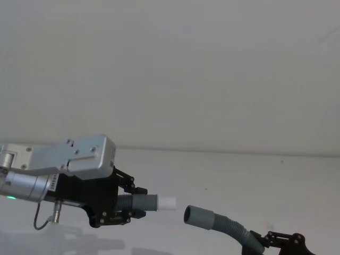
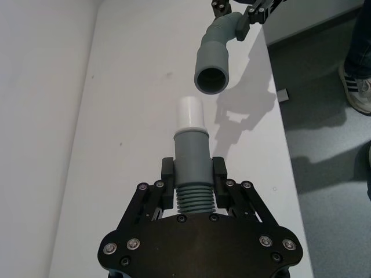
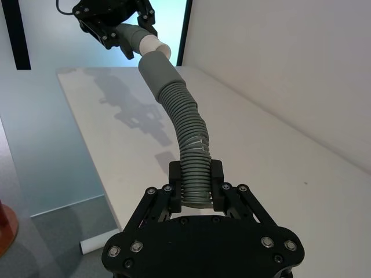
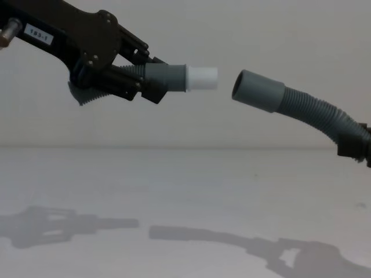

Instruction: Use both hands to pick up one end of the pipe from the table, align the ends, and insert them.

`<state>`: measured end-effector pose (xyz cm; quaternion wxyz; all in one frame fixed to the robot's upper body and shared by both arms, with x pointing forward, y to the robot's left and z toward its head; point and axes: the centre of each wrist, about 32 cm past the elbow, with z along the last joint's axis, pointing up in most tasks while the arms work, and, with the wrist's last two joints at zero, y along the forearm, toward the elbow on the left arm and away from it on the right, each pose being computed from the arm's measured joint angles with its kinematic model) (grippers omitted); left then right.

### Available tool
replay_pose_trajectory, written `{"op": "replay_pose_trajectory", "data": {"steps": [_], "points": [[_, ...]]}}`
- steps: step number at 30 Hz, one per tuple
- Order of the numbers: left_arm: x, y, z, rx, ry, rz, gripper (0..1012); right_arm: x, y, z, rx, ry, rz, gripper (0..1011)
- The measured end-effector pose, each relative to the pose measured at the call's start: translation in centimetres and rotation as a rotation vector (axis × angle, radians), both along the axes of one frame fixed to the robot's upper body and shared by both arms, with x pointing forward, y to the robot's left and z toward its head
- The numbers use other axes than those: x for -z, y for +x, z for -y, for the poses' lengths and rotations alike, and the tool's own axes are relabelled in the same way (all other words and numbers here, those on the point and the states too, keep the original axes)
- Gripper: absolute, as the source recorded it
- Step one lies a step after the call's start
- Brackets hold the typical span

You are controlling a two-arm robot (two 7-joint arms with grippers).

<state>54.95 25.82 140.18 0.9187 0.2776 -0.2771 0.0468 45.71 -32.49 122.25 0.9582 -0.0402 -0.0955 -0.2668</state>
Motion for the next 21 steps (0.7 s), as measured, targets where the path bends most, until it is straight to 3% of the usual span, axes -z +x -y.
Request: {"op": "replay_pose_trajectory", "data": {"steps": [21], "points": [[-0.16,0.37,0.06,0.018,0.008,-0.015,352,-0.14,-0.04,-0.22,0.004,-0.008,-0.010,255]]}}
